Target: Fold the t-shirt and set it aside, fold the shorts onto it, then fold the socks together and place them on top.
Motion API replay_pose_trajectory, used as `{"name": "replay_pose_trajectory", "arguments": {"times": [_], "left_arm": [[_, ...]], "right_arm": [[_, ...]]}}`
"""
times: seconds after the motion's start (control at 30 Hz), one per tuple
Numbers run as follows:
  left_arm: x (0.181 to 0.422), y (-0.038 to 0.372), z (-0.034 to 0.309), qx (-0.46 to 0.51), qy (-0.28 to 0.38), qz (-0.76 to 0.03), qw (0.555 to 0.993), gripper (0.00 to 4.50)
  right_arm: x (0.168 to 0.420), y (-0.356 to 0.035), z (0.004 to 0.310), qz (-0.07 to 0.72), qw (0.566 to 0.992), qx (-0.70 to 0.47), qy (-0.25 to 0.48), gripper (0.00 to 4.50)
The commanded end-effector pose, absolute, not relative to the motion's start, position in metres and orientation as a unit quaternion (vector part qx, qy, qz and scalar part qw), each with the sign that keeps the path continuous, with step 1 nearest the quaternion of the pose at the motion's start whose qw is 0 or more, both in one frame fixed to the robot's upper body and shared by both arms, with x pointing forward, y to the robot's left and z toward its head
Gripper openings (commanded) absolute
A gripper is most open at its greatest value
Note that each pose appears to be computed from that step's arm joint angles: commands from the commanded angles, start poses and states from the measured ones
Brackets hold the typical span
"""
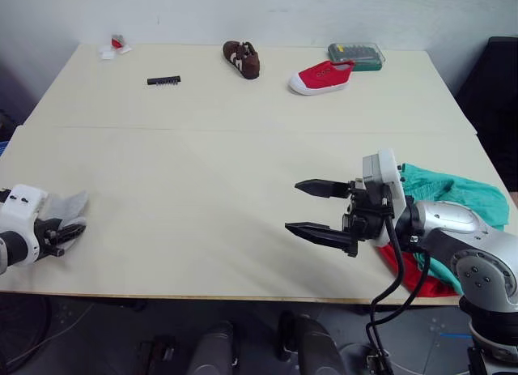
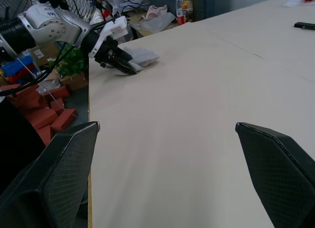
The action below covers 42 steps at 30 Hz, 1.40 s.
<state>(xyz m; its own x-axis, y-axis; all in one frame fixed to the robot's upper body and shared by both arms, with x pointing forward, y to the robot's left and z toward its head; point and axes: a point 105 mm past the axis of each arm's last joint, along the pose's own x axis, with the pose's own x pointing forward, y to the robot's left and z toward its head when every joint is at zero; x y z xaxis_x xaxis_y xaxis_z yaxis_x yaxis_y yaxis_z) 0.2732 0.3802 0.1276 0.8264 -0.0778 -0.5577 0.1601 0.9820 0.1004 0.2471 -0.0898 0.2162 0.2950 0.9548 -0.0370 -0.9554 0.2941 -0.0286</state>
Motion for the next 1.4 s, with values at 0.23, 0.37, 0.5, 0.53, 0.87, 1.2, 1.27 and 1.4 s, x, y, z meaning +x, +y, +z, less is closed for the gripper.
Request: {"name": "replay_pose_trajectory", "arguments": {"times": [0.23, 0.37, 0.5, 0.53, 0.87, 1.2, 1.27, 1.4], "left_arm": [[0.296, 0.263, 0.147, -0.078, 0.257, -0.177, 0.947, 0.01], [0.303, 0.201, 0.151, -0.130, 0.261, -0.226, 0.929, 0.01], [0.317, 0.139, 0.142, -0.149, 0.272, -0.258, 0.915, 0.01], [0.319, 0.130, 0.140, -0.153, 0.275, -0.261, 0.913, 0.01], [0.326, 0.064, 0.139, -0.153, 0.301, -0.304, 0.891, 0.31], [0.326, 0.062, 0.151, -0.215, 0.284, -0.336, 0.872, 3.30], [0.322, 0.067, 0.158, -0.217, 0.275, -0.361, 0.864, 3.94], [0.312, 0.080, 0.180, -0.194, 0.244, -0.417, 0.854, 4.48]], "right_arm": [[0.242, -0.092, 0.221, 0.580, 0.814, -0.028, -0.008, 4.50], [0.243, -0.094, 0.220, 0.574, 0.819, -0.025, -0.007, 4.50], [0.245, -0.094, 0.218, 0.564, 0.825, -0.021, -0.008, 4.50], [0.245, -0.094, 0.217, 0.563, 0.826, -0.022, -0.008, 4.50], [0.247, -0.100, 0.203, 0.539, 0.841, -0.050, 0.007, 4.50], [0.249, -0.099, 0.198, 0.515, 0.856, -0.042, 0.007, 4.50], [0.251, -0.101, 0.198, 0.509, 0.860, -0.044, 0.006, 4.50], [0.252, -0.104, 0.200, 0.500, 0.865, -0.050, 0.004, 4.50]]}}
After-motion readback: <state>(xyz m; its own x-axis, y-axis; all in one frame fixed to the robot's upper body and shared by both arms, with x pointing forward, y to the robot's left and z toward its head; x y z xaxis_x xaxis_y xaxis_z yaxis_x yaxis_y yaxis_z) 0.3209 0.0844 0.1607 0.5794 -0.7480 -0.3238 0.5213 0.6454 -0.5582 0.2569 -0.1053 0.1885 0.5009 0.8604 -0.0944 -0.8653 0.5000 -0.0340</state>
